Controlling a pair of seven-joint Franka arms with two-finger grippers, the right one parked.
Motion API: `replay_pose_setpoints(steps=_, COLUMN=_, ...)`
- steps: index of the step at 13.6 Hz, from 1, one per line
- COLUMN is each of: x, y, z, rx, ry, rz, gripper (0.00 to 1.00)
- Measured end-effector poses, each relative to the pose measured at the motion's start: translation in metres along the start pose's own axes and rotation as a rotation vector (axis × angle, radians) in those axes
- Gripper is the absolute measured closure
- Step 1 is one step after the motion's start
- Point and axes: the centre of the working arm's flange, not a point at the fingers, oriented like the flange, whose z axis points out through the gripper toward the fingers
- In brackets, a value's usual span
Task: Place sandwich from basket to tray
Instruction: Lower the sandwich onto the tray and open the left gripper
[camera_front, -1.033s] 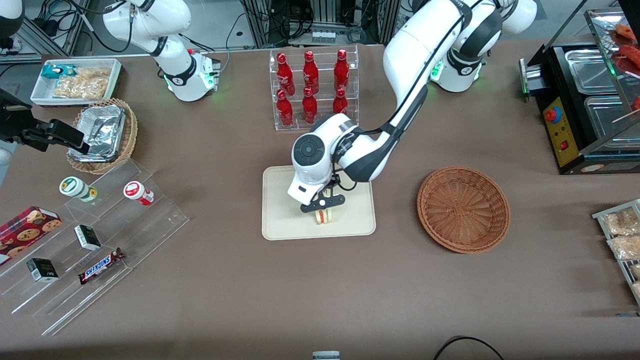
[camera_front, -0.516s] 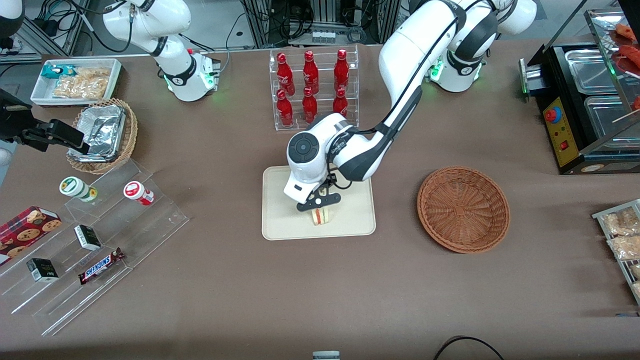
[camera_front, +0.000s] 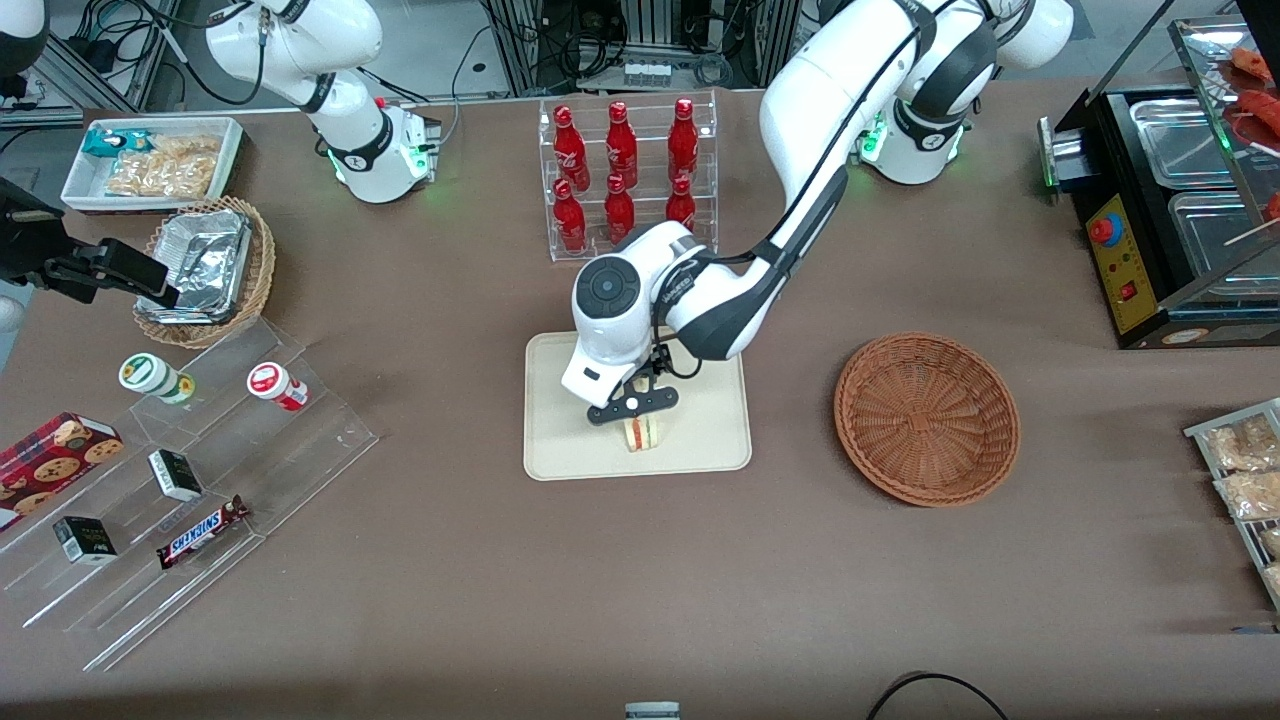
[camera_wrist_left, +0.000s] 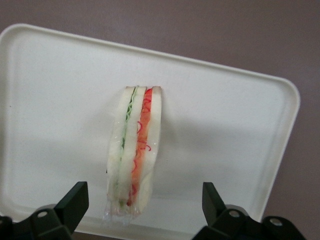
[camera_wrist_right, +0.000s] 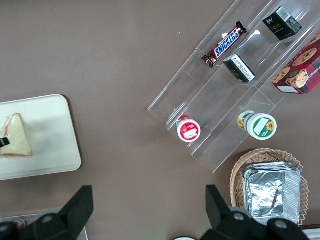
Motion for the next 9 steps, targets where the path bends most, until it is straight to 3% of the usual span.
replay_pose_setpoints(steps=5, x=0.016, y=-0.023, z=-0.057, rx=0.041, ry=0.006, rz=-0.022, gripper=0.0)
replay_pose_setpoints(steps=9, x=0.053, y=-0.066, z=-0.084, rx=0.085, ry=-0.016, rz=0.014, gripper=0.0)
